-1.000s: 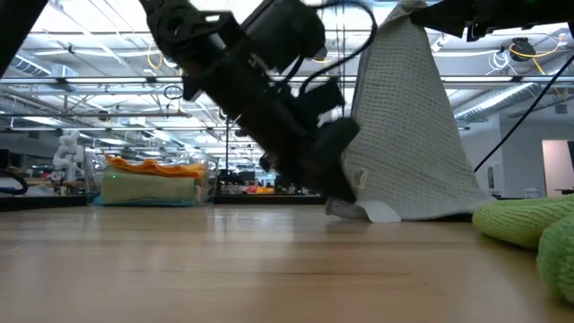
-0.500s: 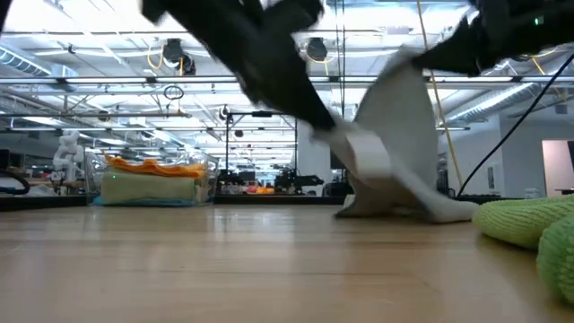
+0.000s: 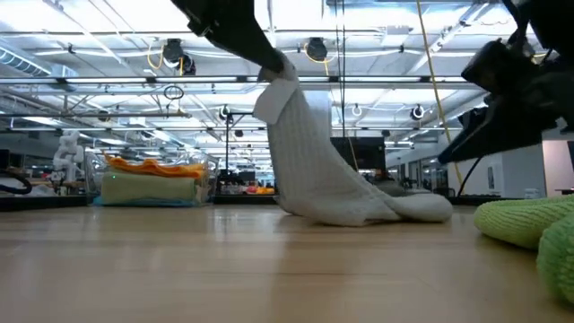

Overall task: Fold microfiber towels
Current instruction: Fold the gray microfiber cloth

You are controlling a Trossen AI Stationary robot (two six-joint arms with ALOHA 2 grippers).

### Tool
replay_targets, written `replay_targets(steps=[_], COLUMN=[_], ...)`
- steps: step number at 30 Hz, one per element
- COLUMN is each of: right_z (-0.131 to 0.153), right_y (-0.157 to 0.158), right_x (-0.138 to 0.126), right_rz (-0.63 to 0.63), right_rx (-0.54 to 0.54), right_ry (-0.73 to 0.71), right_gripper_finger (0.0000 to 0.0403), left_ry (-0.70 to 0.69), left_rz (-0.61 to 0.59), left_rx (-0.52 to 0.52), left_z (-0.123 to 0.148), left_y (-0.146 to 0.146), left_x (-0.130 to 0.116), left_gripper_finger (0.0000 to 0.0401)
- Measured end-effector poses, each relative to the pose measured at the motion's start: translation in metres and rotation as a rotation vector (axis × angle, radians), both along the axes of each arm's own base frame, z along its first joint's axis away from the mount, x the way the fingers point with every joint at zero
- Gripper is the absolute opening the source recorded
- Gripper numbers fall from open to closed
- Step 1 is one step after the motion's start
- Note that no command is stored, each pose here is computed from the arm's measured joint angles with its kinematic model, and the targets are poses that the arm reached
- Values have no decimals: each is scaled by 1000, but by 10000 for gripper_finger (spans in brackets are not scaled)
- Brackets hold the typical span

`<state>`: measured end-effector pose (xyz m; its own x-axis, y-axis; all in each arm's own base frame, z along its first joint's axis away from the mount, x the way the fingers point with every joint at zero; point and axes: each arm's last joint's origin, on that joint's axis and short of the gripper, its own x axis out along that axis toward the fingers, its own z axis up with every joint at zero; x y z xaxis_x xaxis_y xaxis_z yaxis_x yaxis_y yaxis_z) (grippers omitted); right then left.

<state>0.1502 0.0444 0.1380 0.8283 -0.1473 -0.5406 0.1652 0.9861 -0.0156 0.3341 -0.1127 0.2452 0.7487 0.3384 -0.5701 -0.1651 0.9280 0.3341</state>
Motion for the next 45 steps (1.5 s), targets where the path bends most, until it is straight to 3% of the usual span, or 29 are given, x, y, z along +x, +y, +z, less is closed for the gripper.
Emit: replay_targets(steps=[7,11,19,24,34,38,43,45], right_z=[0,-5,-18,-29,-44,-46,-45,-44], right_y=[4,1,-14,-24,-34,-40,-43,-43], right_x=[15,24,43,51,59,62,63,63], right_rz=[-10,-6,-17,51,52,31,35,28], right_rx=[-208,-281,-264,-232,-323,-329,-355,-361], right_ry=[-67,-19,12,40,72,86,90,85], right_gripper_finger=[166,181,171,171,166,121,16,11], left_ry=[-14,-20,-19,-17,-12,-9,5,8], left_rz=[37,62,72,70,70,69,71,70], left_rx=[-36,-52,-62,-64,-63,-62,-61,-60], left_z=[-3,-3,-3,-4,-4,-4,-5,-5], left_y=[1,4,5,5,5,5,5,5], left_x=[2,3,3,3,2,2,1,1], left_gripper_finger=[11,4,11,5,5,9,8,4])
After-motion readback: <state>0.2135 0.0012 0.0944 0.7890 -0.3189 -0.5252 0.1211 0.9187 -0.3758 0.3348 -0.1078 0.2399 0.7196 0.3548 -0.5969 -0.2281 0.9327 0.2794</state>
